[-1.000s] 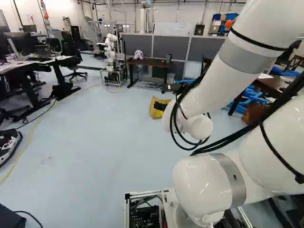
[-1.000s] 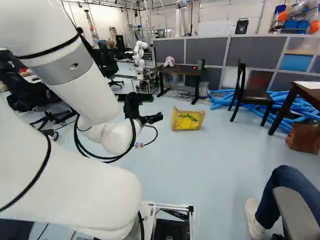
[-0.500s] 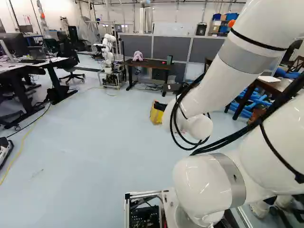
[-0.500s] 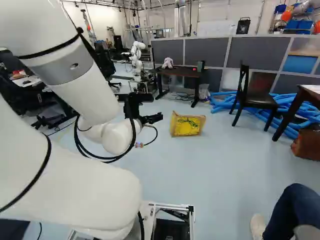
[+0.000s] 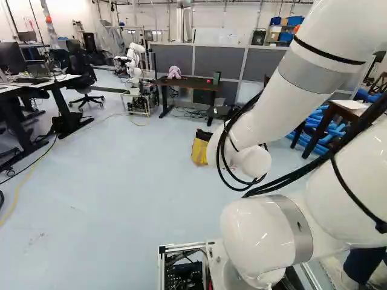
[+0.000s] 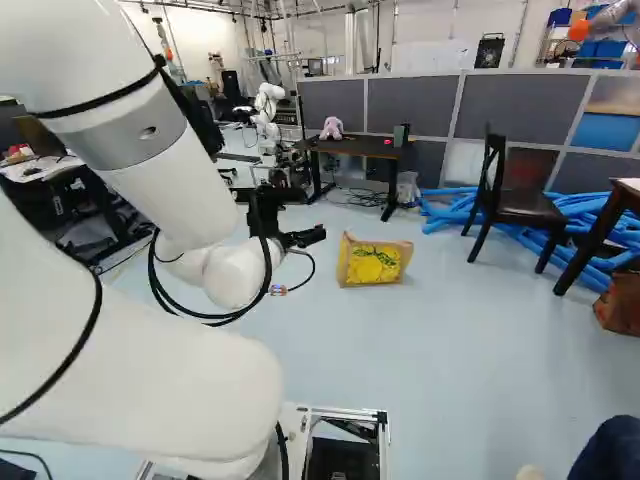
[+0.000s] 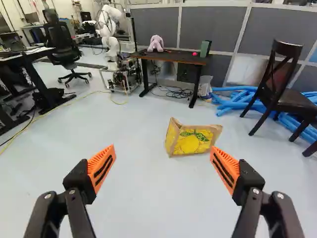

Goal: Pick up the bag on the ground and place it on the table

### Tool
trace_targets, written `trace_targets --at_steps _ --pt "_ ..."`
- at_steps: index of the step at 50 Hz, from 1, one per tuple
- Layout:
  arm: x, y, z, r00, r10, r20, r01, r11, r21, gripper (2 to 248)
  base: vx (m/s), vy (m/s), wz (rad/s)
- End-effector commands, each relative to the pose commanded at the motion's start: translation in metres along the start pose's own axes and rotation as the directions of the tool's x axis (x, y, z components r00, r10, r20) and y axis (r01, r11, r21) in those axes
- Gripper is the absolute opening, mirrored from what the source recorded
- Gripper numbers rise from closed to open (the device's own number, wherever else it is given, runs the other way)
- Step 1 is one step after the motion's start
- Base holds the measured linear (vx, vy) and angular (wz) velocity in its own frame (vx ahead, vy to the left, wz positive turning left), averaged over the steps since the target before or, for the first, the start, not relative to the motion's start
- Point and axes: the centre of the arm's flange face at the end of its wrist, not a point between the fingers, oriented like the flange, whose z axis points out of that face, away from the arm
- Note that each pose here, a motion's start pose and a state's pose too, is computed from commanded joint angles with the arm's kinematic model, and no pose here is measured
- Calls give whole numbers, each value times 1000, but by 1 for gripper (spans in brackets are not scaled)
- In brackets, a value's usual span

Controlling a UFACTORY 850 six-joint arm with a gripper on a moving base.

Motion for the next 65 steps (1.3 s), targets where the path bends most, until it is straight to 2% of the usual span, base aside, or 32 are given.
trace_targets --at_steps 11,65 --pt "0 0 0 1000 0 0 0 1000 0 247 264 -7 -72" --pt "0 0 0 1000 0 0 0 1000 0 247 267 -45 -243"
